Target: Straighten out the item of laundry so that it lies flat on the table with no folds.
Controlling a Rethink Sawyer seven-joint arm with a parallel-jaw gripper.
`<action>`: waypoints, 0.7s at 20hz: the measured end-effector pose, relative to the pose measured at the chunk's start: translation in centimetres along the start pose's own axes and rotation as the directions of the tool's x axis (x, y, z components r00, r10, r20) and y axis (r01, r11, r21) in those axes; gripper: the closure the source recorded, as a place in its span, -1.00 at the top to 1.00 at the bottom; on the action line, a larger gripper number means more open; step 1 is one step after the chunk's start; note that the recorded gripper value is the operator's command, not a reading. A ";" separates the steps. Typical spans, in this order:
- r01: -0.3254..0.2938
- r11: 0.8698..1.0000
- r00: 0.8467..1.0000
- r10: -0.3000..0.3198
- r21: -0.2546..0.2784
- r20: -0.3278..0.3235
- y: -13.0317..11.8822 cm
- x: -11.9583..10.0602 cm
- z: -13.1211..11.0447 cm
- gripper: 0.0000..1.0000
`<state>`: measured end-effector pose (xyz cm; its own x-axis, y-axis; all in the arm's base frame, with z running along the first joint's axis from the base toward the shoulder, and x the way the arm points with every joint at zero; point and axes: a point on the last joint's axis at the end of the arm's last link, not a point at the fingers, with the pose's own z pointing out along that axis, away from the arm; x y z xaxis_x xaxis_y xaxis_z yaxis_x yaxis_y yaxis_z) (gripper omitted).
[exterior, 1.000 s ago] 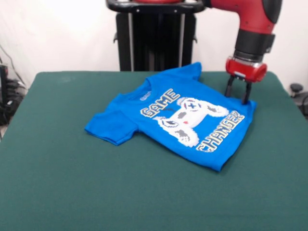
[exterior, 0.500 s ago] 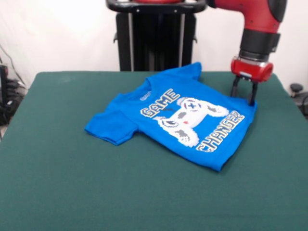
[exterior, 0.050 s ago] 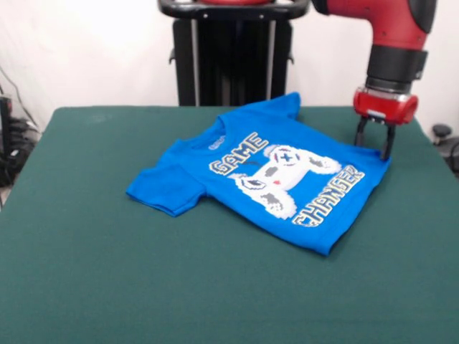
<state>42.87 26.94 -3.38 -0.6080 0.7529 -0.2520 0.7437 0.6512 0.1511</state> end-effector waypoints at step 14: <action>-0.010 1.000 1.000 0.010 -0.011 0.007 1.1 -0.1 1.2 1.00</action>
<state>44.08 27.47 -4.29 -0.5984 0.7589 -0.2570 0.7468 0.6445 0.1642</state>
